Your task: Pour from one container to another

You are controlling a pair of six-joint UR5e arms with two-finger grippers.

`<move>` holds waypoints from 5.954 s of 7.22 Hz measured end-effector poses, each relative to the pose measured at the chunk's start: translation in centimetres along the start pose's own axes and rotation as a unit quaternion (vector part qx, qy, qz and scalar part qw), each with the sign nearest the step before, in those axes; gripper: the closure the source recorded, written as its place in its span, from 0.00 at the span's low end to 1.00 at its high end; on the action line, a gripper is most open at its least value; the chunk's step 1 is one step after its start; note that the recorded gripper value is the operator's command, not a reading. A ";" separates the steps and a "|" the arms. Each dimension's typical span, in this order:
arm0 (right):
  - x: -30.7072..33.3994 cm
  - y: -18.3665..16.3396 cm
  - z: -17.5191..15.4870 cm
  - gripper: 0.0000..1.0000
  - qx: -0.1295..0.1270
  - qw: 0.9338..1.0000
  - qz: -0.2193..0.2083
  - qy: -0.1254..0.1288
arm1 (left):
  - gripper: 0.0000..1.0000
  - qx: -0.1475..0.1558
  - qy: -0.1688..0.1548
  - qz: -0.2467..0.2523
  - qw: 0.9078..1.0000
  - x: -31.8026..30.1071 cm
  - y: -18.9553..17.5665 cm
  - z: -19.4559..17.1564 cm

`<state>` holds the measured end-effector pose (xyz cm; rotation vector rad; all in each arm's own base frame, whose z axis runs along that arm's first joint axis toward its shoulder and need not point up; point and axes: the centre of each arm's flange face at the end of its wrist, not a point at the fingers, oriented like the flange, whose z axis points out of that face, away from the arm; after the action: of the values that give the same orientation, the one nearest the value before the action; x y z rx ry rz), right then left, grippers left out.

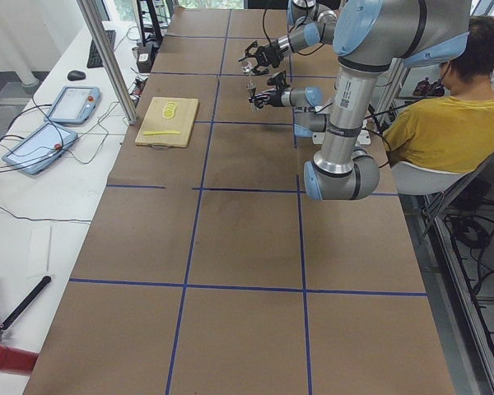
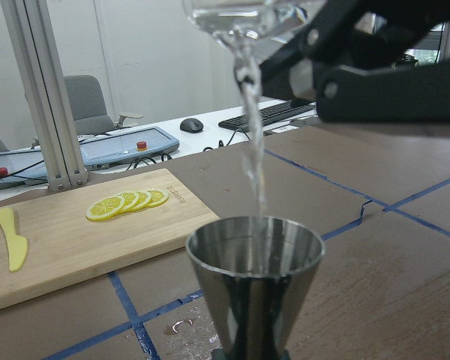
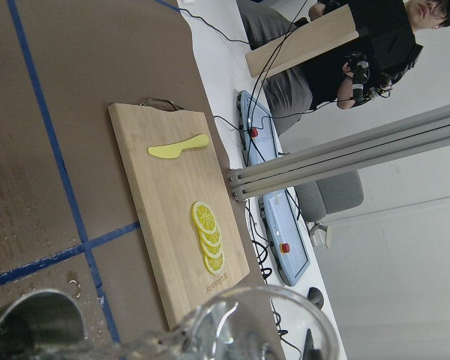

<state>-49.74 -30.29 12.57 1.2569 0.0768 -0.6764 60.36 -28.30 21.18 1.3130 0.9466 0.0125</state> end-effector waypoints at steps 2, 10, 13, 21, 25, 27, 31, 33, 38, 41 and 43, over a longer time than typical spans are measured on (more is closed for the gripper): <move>0.1 0.0 0.0 1.00 -0.001 1.000 -0.015 0.002 | 1.00 0.001 0.000 0.000 1.000 0.0 -0.1 0.0; 0.4 -0.5 -0.5 1.00 0.004 1.000 -0.016 0.004 | 1.00 0.002 -0.001 -0.002 1.000 0.1 -0.2 0.1; 0.1 0.0 -0.4 1.00 0.004 0.994 0.110 0.002 | 1.00 0.007 -0.003 -0.005 1.000 -0.1 -0.6 0.1; 2.7 8.7 -1.5 1.00 -0.019 0.867 0.498 -0.011 | 1.00 0.057 -0.041 -0.017 0.997 -14.2 0.3 -1.3; 2.1 15.2 -0.8 1.00 -0.015 0.827 0.561 -0.028 | 1.00 0.058 -0.048 -0.015 0.997 -28.0 6.7 -10.6; 1.9 18.7 -0.5 1.00 -0.016 0.818 0.573 -0.049 | 1.00 0.049 -0.060 -0.007 0.997 -34.6 9.4 -15.5; 1.9 20.7 0.4 1.00 -0.023 0.824 0.564 -0.041 | 1.00 0.095 -0.103 -0.039 0.989 -45.5 14.5 -22.4; 1.9 20.6 0.5 1.00 -0.023 0.825 0.564 -0.040 | 1.00 0.101 -0.118 -0.042 0.987 -46.7 15.7 -23.0; 1.1 20.7 0.9 1.00 -0.026 0.827 0.560 -0.039 | 1.00 0.054 -0.087 -0.055 0.993 -45.6 17.5 -22.1; 1.1 20.1 0.9 1.00 -0.023 0.824 0.564 -0.041 | 1.00 0.039 -0.084 -0.057 0.994 -45.0 18.1 -21.6; 1.2 19.8 0.8 1.00 -0.022 0.823 0.566 -0.042 | 1.00 0.039 -0.082 -0.059 0.994 -44.4 18.4 -21.0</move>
<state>-38.96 -28.70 29.17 0.9927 -0.6883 0.3179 28.49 -28.08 62.87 1.3060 0.8898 -0.2214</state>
